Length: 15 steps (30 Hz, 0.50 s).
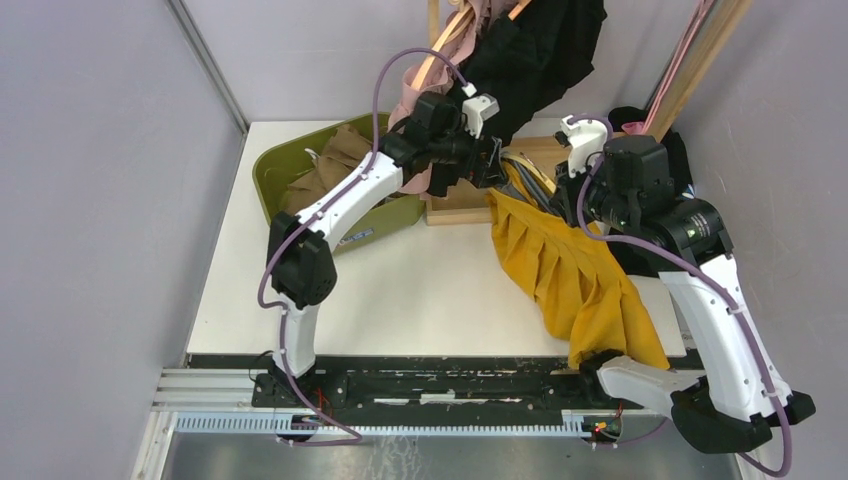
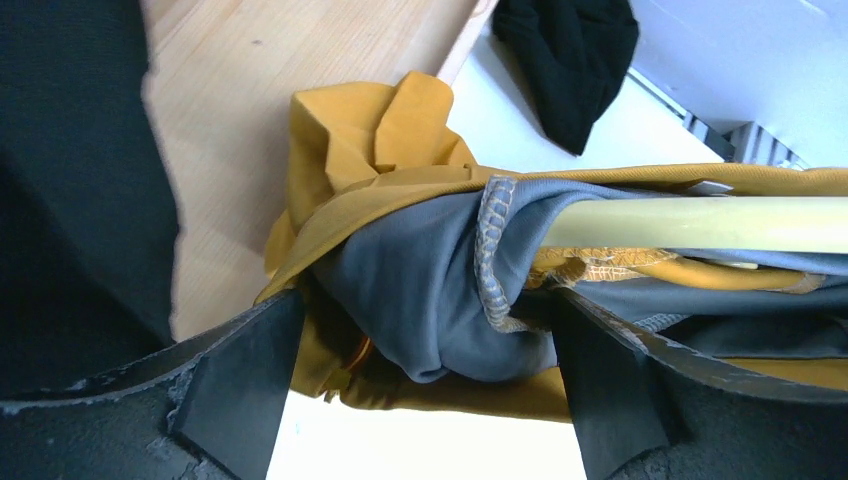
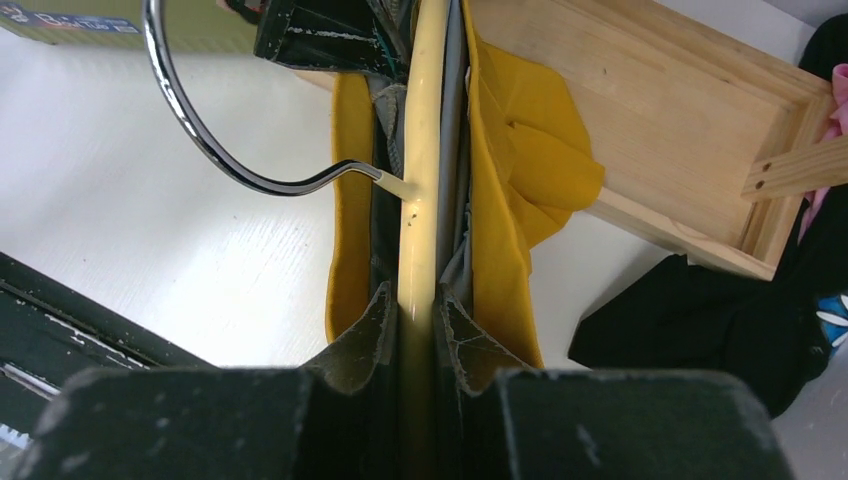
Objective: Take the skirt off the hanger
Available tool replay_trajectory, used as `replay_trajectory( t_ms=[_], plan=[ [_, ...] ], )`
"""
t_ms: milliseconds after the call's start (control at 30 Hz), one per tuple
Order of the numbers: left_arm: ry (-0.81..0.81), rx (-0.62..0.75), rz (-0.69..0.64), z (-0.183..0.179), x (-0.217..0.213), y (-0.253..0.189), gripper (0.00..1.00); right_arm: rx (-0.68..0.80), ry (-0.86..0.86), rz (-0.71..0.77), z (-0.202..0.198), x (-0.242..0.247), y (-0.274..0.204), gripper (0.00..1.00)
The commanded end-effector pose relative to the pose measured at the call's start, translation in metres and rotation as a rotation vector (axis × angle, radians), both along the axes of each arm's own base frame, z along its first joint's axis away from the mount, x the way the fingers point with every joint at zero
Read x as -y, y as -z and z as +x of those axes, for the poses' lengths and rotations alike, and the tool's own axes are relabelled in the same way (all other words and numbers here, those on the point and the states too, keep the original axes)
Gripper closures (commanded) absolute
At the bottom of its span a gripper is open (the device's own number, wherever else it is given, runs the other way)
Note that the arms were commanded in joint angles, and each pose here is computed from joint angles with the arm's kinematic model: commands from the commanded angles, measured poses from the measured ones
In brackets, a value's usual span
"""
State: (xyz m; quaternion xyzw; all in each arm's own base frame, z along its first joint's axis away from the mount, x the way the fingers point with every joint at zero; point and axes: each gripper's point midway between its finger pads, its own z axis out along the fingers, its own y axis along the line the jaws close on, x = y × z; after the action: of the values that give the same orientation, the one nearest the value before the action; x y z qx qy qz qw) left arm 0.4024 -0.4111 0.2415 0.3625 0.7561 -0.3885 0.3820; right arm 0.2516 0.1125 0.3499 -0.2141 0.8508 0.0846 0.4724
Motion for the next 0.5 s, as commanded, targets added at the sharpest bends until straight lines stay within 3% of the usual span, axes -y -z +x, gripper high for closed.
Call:
replay_trajectory(
  t_ms=[0, 167, 367, 467],
  plan=[
    [-0.158, 0.099, 0.067, 0.015, -0.041, -0.042, 0.01, 0.219, -0.028, 0.095, 0.017, -0.012, -0.059, 0.99],
    [-0.205, 0.121, 0.092, 0.032, -0.046, -0.038, 0.01, 0.21, -0.048, 0.071, 0.017, -0.013, -0.058, 0.99],
    [-0.191, 0.114, -0.003, 0.041, -0.026, -0.054, 0.01, 0.209, -0.058, 0.068, 0.018, -0.014, -0.058, 0.99],
    [-0.191, 0.107, 0.011, 0.048, -0.022, -0.038, 0.0, 0.218, -0.06, 0.071, 0.019, -0.015, -0.061, 0.99]
  ],
)
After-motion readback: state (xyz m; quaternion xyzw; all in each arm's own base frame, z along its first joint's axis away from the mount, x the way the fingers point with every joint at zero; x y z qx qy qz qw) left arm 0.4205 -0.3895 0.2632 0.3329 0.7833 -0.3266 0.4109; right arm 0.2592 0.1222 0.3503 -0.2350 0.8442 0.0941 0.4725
